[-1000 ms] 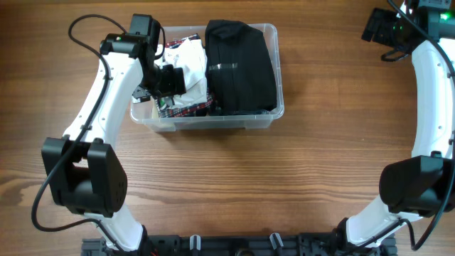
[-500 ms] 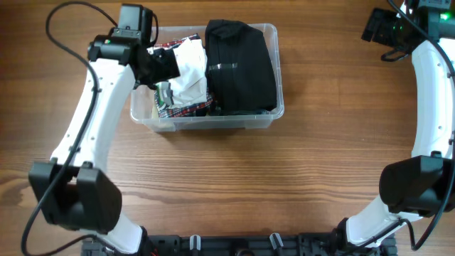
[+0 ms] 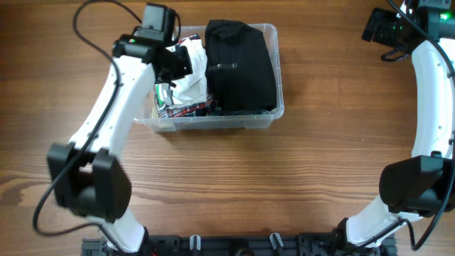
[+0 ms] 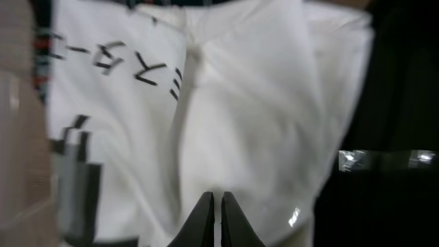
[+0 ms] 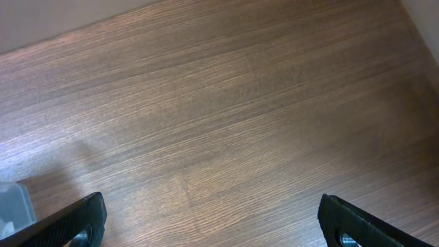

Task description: Pack container

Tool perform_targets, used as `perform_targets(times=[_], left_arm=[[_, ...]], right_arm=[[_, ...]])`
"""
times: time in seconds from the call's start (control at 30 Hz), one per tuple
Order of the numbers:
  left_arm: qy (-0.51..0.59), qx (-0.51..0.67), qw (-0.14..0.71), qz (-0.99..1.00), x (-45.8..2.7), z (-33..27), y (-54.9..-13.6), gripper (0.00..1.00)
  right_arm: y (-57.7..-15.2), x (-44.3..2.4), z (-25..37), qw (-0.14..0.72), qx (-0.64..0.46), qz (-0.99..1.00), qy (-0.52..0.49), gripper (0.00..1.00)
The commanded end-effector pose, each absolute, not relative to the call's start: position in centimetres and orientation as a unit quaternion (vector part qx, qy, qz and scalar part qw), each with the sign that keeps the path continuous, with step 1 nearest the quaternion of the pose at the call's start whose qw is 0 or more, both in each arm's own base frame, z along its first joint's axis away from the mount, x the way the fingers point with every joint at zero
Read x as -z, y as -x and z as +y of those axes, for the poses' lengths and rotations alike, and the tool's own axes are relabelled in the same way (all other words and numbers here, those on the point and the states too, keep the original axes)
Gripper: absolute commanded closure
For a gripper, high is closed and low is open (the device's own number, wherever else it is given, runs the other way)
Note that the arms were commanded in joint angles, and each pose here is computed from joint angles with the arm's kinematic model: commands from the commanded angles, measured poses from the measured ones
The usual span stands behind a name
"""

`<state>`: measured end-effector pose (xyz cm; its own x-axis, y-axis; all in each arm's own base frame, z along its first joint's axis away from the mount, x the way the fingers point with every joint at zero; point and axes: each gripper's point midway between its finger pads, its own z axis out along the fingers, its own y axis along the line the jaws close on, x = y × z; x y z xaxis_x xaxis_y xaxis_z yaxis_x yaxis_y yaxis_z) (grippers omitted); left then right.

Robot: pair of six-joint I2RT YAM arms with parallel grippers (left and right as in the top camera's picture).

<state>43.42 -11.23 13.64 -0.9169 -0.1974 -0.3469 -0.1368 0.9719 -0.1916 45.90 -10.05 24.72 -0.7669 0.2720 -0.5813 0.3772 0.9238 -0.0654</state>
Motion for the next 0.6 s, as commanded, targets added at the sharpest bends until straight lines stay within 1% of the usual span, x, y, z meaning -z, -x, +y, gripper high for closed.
perform_targets(times=[0.0, 0.1, 0.2, 0.3, 0.53, 0.57], left_arm=[[0.082, 0.07, 0.129, 0.986, -8.6, -12.0, -43.5, 0.95], [0.083, 0.058, 0.094, 0.99, -5.5, -11.9, -43.1, 0.96], [0.082, 0.061, 0.096, 0.99, -5.2, -12.1, -43.4, 0.96], [0.081, 0.076, 0.139, 0.984, -8.8, -12.4, -44.6, 0.96], [0.073, 0.131, 0.3, 0.942, -20.9, -13.0, -46.9, 0.96], [0.073, 0.133, 0.306, 0.94, -21.3, -13.0, -47.0, 0.96]], right_arm=[[-46.0, -24.4, -10.3, 0.291, 0.098, 0.936, -0.173, 0.0], [-46.0, -24.4, -10.3, 0.291, 0.098, 0.936, -0.173, 0.0], [-46.0, -24.4, -10.3, 0.291, 0.098, 0.936, -0.173, 0.0], [-46.0, -24.4, -10.3, 0.291, 0.098, 0.936, -0.173, 0.0], [-46.0, -24.4, -10.3, 0.291, 0.098, 0.936, -0.173, 0.0], [-46.0, -24.4, -10.3, 0.291, 0.098, 0.936, -0.173, 0.0]])
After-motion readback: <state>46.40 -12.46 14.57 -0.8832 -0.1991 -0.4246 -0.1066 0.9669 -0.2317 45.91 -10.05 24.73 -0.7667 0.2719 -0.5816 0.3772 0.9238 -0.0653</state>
